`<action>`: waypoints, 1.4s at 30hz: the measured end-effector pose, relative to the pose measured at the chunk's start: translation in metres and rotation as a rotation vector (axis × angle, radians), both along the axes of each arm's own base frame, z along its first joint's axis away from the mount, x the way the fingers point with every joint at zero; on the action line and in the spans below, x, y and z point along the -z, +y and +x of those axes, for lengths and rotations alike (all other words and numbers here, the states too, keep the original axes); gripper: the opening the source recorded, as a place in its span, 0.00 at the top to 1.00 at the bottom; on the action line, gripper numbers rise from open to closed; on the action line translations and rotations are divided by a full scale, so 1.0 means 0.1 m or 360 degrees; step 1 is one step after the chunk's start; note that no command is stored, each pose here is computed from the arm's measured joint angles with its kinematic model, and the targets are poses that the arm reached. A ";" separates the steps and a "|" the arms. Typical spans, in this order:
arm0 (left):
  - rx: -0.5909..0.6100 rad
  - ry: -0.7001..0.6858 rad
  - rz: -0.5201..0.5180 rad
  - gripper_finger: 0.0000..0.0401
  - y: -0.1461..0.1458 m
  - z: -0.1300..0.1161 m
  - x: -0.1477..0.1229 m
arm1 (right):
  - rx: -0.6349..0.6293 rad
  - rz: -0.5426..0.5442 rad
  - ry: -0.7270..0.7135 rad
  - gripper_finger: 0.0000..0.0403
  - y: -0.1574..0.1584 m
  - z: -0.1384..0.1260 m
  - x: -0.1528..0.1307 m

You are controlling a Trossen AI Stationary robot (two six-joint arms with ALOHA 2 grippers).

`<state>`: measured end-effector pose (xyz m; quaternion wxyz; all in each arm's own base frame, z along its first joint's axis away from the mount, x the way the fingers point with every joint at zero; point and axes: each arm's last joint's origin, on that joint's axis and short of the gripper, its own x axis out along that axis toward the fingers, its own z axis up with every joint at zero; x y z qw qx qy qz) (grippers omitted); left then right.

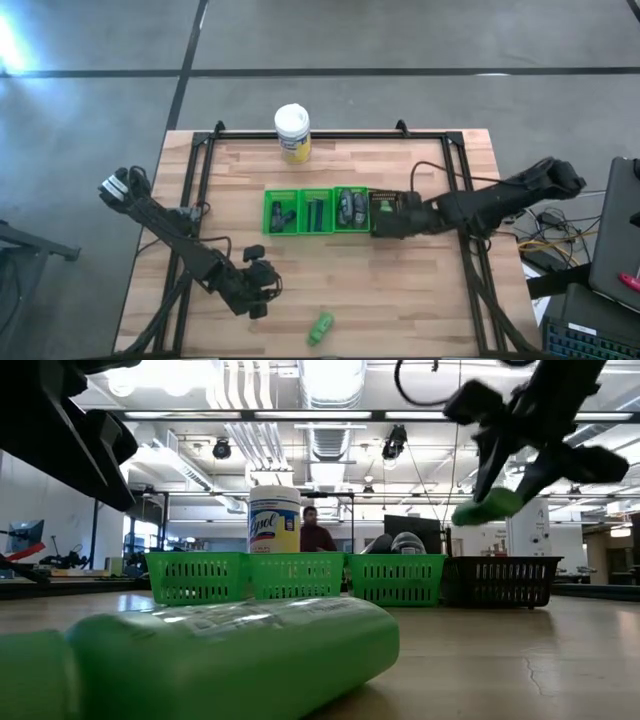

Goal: Pick & Place Travel size toiletries
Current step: Put the green shampoo into the black bin

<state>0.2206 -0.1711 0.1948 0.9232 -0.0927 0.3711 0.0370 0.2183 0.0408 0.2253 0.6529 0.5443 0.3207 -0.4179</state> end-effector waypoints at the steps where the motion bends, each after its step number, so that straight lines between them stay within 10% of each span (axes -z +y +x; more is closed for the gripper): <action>1: -0.0005 -0.0004 0.0005 0.59 0.00 0.00 0.00 | 0.0011 0.0007 0.0007 0.59 -0.03 0.00 0.03; 26: -0.0042 -0.0032 0.0030 0.59 0.01 0.00 0.00 | 0.0011 -0.0056 -0.0007 0.39 -0.09 0.01 0.06; 42: 0.0036 -0.0021 0.0039 0.59 0.00 0.01 -0.01 | -0.1852 -0.0171 -0.0215 0.43 1.31 0.87 -0.28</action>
